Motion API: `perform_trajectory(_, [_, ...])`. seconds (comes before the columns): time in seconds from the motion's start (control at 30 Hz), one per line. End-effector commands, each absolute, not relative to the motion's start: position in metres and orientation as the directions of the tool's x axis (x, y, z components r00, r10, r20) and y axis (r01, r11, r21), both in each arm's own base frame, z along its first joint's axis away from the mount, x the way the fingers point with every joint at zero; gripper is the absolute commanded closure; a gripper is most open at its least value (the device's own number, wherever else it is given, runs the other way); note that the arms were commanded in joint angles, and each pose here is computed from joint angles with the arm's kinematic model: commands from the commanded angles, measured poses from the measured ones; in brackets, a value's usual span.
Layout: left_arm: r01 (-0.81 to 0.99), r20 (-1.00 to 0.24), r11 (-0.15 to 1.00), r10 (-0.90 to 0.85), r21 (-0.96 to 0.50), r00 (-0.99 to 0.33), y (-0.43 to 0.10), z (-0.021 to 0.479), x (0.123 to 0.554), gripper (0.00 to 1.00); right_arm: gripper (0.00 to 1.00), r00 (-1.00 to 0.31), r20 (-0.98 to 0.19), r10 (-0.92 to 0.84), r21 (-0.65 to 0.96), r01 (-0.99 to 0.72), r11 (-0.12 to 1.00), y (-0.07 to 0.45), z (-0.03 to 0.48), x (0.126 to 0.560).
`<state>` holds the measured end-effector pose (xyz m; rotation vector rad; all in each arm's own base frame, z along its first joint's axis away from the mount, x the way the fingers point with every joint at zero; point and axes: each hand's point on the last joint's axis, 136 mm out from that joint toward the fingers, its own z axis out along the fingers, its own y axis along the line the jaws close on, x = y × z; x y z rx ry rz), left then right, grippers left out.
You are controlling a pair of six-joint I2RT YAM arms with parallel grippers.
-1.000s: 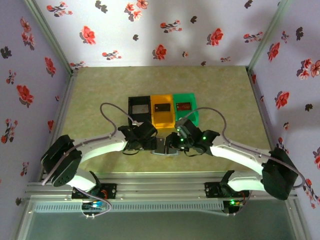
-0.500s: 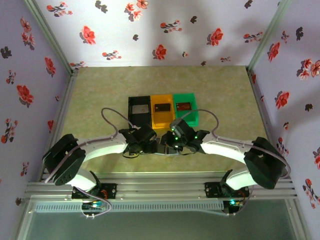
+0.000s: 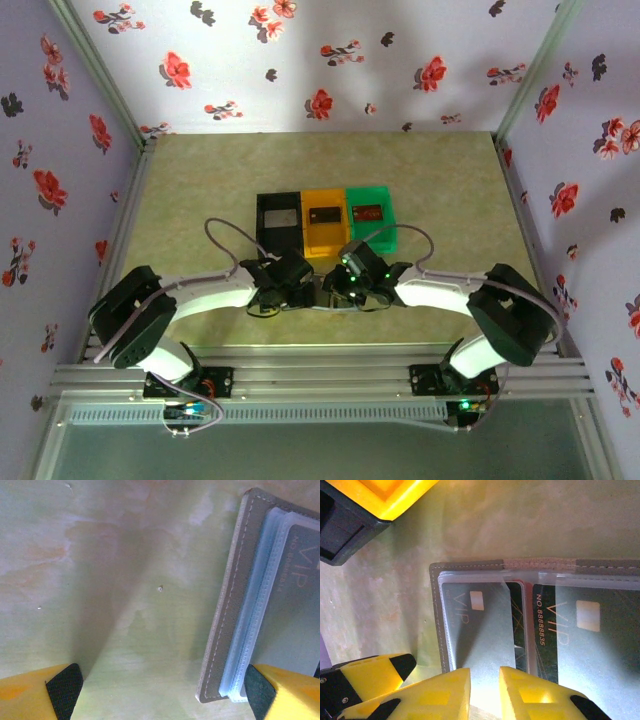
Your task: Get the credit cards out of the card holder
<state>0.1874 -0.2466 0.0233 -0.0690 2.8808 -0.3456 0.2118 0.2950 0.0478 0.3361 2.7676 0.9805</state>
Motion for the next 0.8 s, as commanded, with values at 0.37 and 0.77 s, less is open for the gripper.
perform_trajectory(0.37, [-0.061, -0.113, 0.980, -0.083, -0.188, -0.990, -0.238, -0.019, 0.160, 0.11, 0.77, -0.953, -0.098, 0.288, 0.583, 0.180, 0.792, 0.282, 0.028, 0.213])
perform_trajectory(0.77, [-0.034, -0.090, 0.987, -0.049, -0.160, -0.995, -0.246, -0.035, 0.147, 0.10, 0.77, -0.954, -0.139, 0.267, 0.526, 0.157, 0.836, 0.272, 0.027, 0.215])
